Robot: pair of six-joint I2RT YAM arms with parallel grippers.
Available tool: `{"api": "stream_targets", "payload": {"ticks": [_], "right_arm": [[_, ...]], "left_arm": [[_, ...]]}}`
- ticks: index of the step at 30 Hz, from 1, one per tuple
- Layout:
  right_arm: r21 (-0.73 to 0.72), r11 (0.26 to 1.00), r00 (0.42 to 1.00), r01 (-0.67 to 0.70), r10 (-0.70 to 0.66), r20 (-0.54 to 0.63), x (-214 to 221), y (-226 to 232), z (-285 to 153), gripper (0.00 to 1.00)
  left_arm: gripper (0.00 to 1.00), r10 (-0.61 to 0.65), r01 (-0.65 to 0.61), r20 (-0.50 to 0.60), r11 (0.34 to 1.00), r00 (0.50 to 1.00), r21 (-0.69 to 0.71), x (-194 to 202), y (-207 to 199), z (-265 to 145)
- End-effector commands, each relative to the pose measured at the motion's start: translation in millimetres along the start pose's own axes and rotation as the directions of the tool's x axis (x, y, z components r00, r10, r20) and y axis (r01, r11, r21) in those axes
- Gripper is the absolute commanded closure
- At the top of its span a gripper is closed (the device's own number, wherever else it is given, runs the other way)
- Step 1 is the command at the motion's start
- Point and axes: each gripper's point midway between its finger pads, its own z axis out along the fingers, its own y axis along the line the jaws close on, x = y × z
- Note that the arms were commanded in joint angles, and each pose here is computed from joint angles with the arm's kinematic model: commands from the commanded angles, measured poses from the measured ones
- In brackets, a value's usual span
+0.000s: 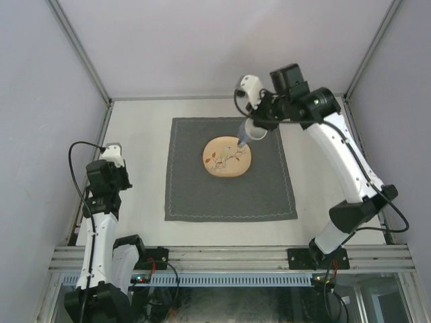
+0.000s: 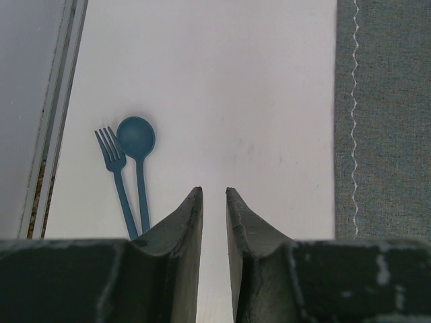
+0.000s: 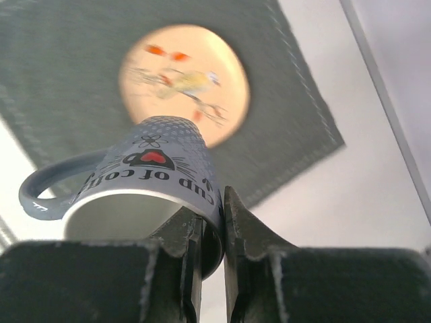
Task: Set the dinner table for one person
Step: Place the cup on the napkin.
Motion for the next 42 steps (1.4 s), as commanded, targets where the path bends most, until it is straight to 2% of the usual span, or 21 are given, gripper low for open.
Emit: {"api": "stream_targets", "payload": {"ticks": [1, 6, 8, 14, 19, 26, 31, 42], "right_arm": [[0.031, 0.999, 0.996, -0.024, 0.026, -0.089, 38.3, -63.4, 22.0, 1.00], [0.034, 0.980, 0.973, -0.197, 0.199, -0.116, 75.8, -130.2, 45.3, 1.00], [0.035, 0.965, 0.951, -0.260, 0.262, -0.165, 99.3, -148.2, 68.9, 1.00], [0.129, 0.934, 0.907, -0.335, 0.356, -0.226, 146.6, -182.2, 109.4, 1.00], [0.147, 0.895, 0.863, -0.421, 0.445, -0.240, 166.8, -184.9, 132.5, 1.00], [0.204, 0.889, 0.852, -0.410, 0.453, -0.264, 184.9, -184.3, 158.2, 1.00], [0.273, 0.867, 0.829, -0.417, 0.486, -0.275, 203.6, -202.8, 171.3, 1.00], [0.329, 0.864, 0.828, -0.382, 0.478, -0.293, 214.1, -222.6, 181.8, 1.00]], "left_arm": [[0.75, 0.009, -0.009, 0.036, 1.000, 0.999, -0.018, -9.2, 5.0, 0.3], [0.75, 0.007, -0.006, 0.047, 1.000, 0.999, -0.020, -6.8, 5.3, -3.2], [0.75, 0.008, -0.007, 0.044, 1.000, 0.999, -0.020, -5.1, 5.4, -4.0], [0.76, 0.007, -0.005, 0.045, 1.000, 0.999, -0.031, -6.2, 8.8, -5.2], [0.76, 0.010, -0.008, 0.051, 1.000, 0.999, -0.030, -8.0, 9.7, -6.6], [0.76, -0.017, 0.017, 0.042, 1.000, 0.999, -0.009, 0.0, 5.2, -4.7], [0.76, -0.016, 0.016, 0.049, 1.000, 0.999, -0.009, 2.7, 4.5, -7.5], [0.76, -0.009, 0.010, 0.051, 1.000, 0.999, -0.015, -3.6, 6.6, -7.7]]}}
